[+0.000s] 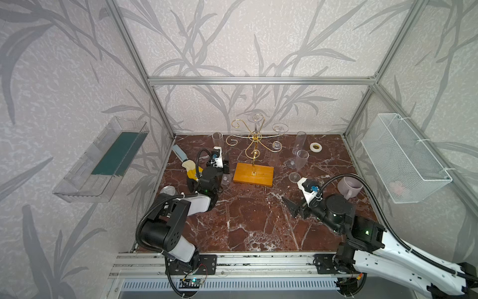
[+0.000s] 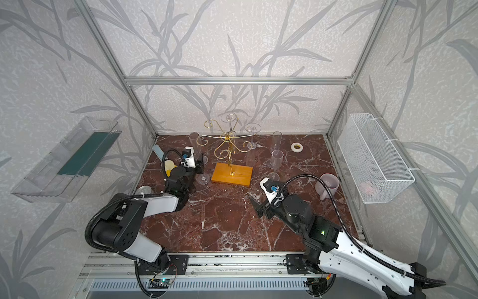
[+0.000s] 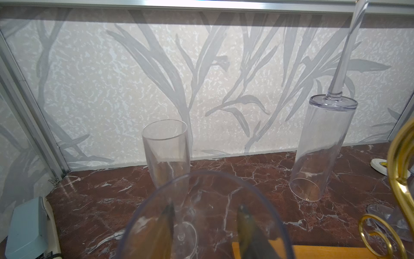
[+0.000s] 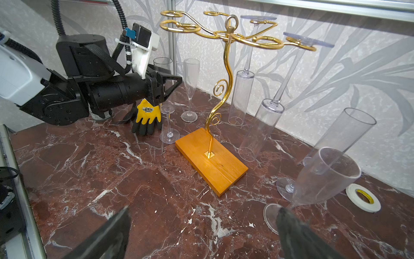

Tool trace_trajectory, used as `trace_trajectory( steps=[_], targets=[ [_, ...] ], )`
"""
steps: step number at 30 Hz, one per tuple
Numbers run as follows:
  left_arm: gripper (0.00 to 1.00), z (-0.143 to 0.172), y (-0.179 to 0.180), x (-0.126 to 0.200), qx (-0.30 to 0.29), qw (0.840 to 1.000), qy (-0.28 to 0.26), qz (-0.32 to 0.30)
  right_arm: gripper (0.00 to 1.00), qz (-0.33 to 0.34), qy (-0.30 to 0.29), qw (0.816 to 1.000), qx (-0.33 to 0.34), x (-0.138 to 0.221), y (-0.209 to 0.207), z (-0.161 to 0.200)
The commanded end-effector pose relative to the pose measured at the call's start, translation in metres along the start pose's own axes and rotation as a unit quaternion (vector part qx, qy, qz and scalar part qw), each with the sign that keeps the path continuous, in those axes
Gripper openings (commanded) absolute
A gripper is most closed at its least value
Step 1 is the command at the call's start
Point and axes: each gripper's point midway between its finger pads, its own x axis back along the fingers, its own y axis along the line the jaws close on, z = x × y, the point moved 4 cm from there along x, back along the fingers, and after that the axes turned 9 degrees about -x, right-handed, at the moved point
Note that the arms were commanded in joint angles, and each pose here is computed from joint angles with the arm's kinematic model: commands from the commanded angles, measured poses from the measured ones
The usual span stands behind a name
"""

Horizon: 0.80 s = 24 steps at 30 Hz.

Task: Take the wine glass off the wine glass rack
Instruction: Place the wine glass at the top-left of the table.

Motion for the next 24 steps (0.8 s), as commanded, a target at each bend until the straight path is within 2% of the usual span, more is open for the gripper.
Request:
trace_trajectory(
  steps=[1, 4, 12, 16, 18, 24],
  targets=[
    [0.36, -0.011, 0.007, 0.002, 0.0, 0.999, -0.03, -0.017, 0.99, 0.011, -0.005, 1.0, 0.002, 0.002, -0.003, -0.001],
    [0.39, -0.007, 0.007, 0.004, 0.001, 0.999, -0.026, -0.018, 0.99, 0.014, -0.006, 1.0, 0.0, 0.002, -0.004, 0.0],
    [0.71, -0.003, 0.007, 0.006, -0.004, 1.0, -0.019, -0.017, 0.99, 0.014, -0.008, 1.0, -0.001, 0.001, -0.004, 0.0],
    [0.81, -0.007, 0.008, 0.008, -0.003, 1.0, -0.021, -0.017, 0.99, 0.014, -0.009, 1.0, -0.002, 0.001, -0.004, 0.0],
    [0.99, -0.01, 0.009, 0.01, -0.004, 1.0, -0.023, -0.018, 0.99, 0.014, -0.01, 1.0, -0.002, 0.001, -0.004, -0.001],
    [0.99, -0.023, 0.016, 0.02, -0.003, 0.999, -0.027, -0.03, 0.99, 0.01, -0.017, 1.0, -0.002, 0.003, -0.003, -0.004]
  ],
)
